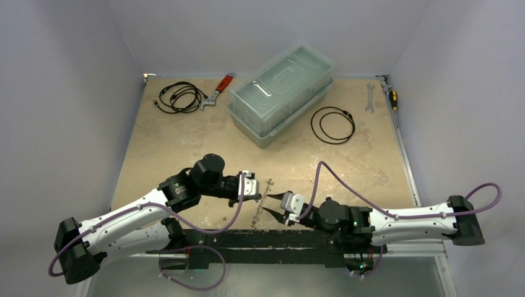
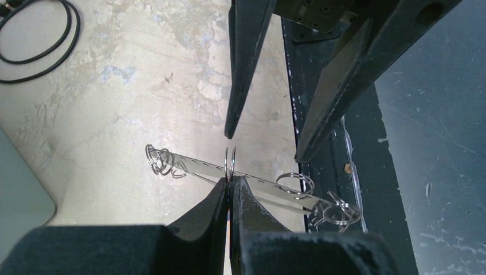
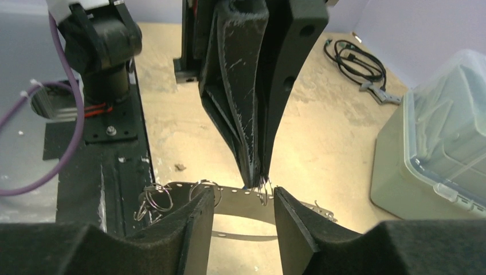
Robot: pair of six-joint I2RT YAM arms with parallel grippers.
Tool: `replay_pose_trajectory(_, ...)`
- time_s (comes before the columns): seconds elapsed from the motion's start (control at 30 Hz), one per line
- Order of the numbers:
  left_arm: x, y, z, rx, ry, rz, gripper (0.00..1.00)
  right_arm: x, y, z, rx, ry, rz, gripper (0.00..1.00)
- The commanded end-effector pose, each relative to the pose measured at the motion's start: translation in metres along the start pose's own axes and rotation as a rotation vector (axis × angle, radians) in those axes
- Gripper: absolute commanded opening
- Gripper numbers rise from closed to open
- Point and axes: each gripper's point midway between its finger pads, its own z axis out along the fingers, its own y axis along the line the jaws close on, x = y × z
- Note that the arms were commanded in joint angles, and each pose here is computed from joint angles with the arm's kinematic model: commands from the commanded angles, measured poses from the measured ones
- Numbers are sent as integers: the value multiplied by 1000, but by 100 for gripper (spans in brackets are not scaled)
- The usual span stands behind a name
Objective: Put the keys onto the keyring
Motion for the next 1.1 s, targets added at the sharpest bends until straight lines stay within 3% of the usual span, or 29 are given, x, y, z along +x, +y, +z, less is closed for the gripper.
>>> replay_pose_trajectory(0.0,-20,7,-6,-16,-29,65,0,-24,-9,2,38,-45,8,42)
replay_pose_trajectory(1.07,-19,-16,2,128,-49,38,0,-10,-8,14,50,15,-41,30)
